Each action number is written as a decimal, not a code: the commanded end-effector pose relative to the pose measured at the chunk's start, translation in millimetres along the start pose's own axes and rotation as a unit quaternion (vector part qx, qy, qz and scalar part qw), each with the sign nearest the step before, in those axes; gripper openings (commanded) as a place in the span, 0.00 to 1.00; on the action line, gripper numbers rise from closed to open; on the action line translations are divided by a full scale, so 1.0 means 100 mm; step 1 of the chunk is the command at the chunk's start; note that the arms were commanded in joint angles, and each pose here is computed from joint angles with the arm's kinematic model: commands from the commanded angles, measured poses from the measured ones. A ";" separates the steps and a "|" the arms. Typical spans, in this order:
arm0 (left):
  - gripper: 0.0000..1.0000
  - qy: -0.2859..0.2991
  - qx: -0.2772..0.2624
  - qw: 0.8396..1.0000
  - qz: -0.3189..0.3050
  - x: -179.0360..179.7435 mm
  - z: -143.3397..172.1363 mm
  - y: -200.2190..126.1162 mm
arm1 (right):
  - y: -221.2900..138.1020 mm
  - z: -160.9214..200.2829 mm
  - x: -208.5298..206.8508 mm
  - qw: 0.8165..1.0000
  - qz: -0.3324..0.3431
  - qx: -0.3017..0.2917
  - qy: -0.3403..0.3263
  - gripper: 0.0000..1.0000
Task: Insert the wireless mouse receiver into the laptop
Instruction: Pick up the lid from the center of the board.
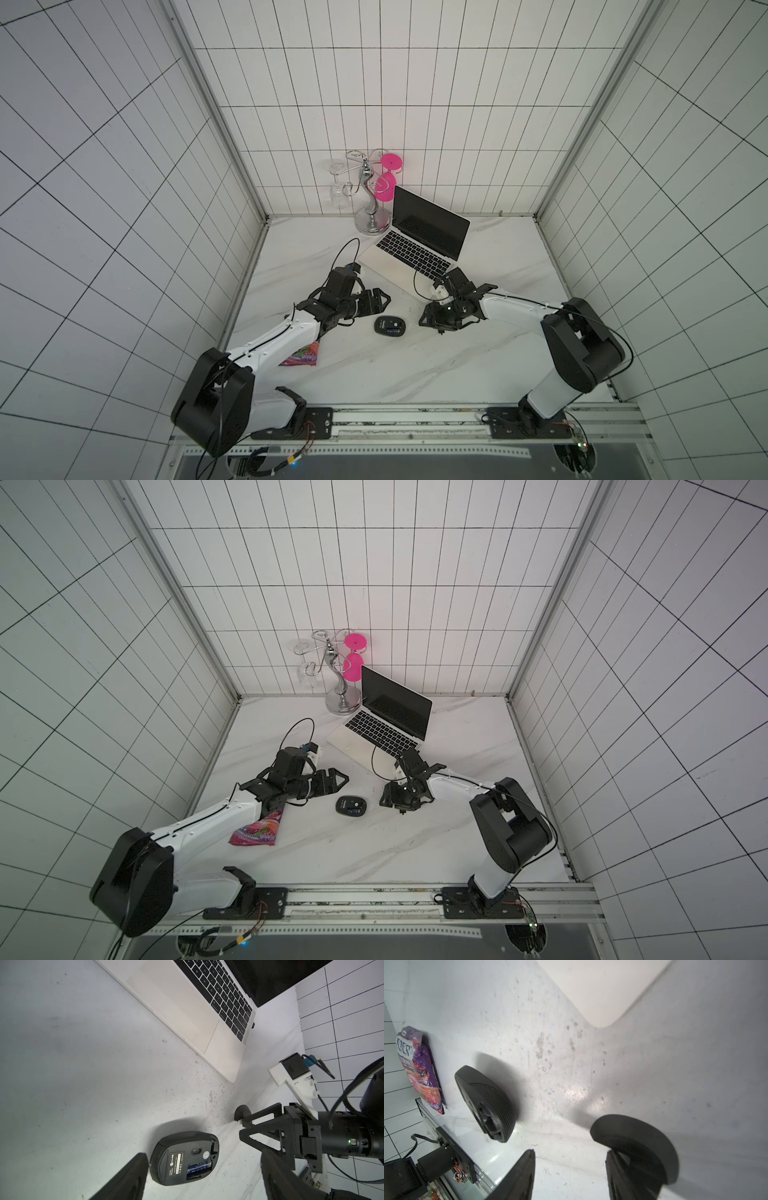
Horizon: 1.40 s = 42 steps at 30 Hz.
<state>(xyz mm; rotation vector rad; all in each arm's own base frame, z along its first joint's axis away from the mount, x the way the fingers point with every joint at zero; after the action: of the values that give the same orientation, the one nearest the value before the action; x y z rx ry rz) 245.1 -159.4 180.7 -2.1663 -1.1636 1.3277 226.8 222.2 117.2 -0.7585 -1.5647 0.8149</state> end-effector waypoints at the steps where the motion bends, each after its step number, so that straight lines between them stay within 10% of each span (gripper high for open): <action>1: 0.86 0.015 -0.003 1.000 0.019 -0.03 0.06 -0.10 | -0.21 -0.01 0.06 0.998 -0.002 -0.027 -0.048 0.63; 14: 0.86 0.001 0.035 0.998 0.046 -0.06 0.45 -0.08 | -0.05 -0.36 -0.19 0.995 0.027 -0.002 -0.094 0.67; 28: 0.85 -0.003 0.063 0.996 0.056 -0.03 0.53 -0.03 | -0.05 0.32 -0.27 0.995 -0.006 0.094 -0.014 0.58; 42: 0.78 -0.021 0.085 0.994 0.070 -0.01 0.62 0.04 | -0.13 0.17 -0.08 0.970 0.163 0.088 -0.155 0.58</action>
<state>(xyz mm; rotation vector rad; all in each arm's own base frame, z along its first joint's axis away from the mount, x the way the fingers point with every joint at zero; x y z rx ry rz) 194.7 -166.9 150.1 -2.1254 -0.9236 1.4738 216.9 208.9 127.0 -0.7879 -1.6470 1.1992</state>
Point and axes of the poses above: each gripper's point midway between its finger pads, its own y axis out along the fingers, its own x axis along the line the jaws close on, z = x × y, the point moved 9 cm from there along -y, back along the fingers, and after that the axes turned 5 degrees about y, right-handed, at the moved point
